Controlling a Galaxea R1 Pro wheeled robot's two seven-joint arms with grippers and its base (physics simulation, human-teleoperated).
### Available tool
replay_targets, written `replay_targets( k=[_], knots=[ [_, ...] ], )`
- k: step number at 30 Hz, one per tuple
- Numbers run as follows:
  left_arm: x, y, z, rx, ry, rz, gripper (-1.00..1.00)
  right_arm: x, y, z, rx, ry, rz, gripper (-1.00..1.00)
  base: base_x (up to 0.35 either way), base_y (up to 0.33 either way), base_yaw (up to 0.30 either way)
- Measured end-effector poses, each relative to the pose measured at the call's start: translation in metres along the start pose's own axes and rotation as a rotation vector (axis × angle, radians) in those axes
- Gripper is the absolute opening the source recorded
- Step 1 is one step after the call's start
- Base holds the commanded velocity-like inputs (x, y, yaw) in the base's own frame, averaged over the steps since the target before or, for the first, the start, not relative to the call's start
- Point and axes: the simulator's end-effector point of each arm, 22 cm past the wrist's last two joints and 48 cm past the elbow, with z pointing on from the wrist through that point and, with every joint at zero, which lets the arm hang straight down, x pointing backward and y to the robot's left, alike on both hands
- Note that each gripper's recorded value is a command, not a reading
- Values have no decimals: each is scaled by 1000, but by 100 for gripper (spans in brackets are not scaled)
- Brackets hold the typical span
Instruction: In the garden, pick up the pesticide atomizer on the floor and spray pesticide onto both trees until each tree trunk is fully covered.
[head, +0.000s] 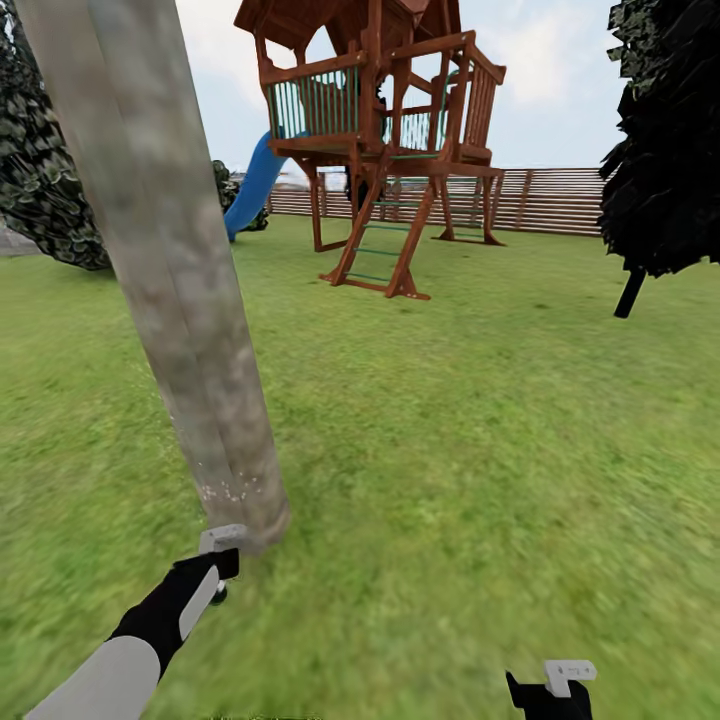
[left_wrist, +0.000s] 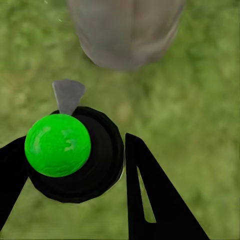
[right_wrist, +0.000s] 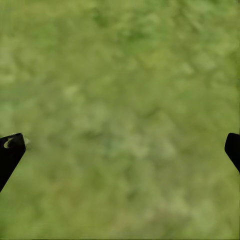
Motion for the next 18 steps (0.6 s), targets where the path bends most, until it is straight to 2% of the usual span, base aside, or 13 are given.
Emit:
replay_targets(
  k=[3,5,7,8,11,12,14,16,17,18],
  knots=[
    [-20,-11,-5,22,-42,-8,-100,0,0,0,0,-1,0,100,0,0,26],
    [-43,-28,-15,52,-92,-18,-100,-1,0,0,1,-1,0,100,0,0,3],
    [-81,-37,-31,74,-168,-28,-100,-1,0,0,0,-1,0,100,0,0,0],
    [-96,-34,-38,74,-193,-29,-100,-1,0,0,0,-2,0,100,0,0,0],
    [-125,12,-44,15,-247,-17,-100,0,0,0,0,0,0,100,0,0,0],
    [-132,19,-47,8,-262,-17,-100,0,0,0,0,0,0,100,0,0,0],
    [-145,19,-54,13,-296,-15,-100,0,0,0,0,0,0,100,0,0,0],
    [-148,10,-57,28,-305,-17,-100,0,0,0,0,-1,0,100,0,0,0],
    [-148,3,-58,37,-307,-5,-100,0,0,0,0,-1,0,100,0,0,0],
    [-149,-9,-62,52,-316,29,-100,0,0,0,0,0,0,100,0,0,0]
  ],
)
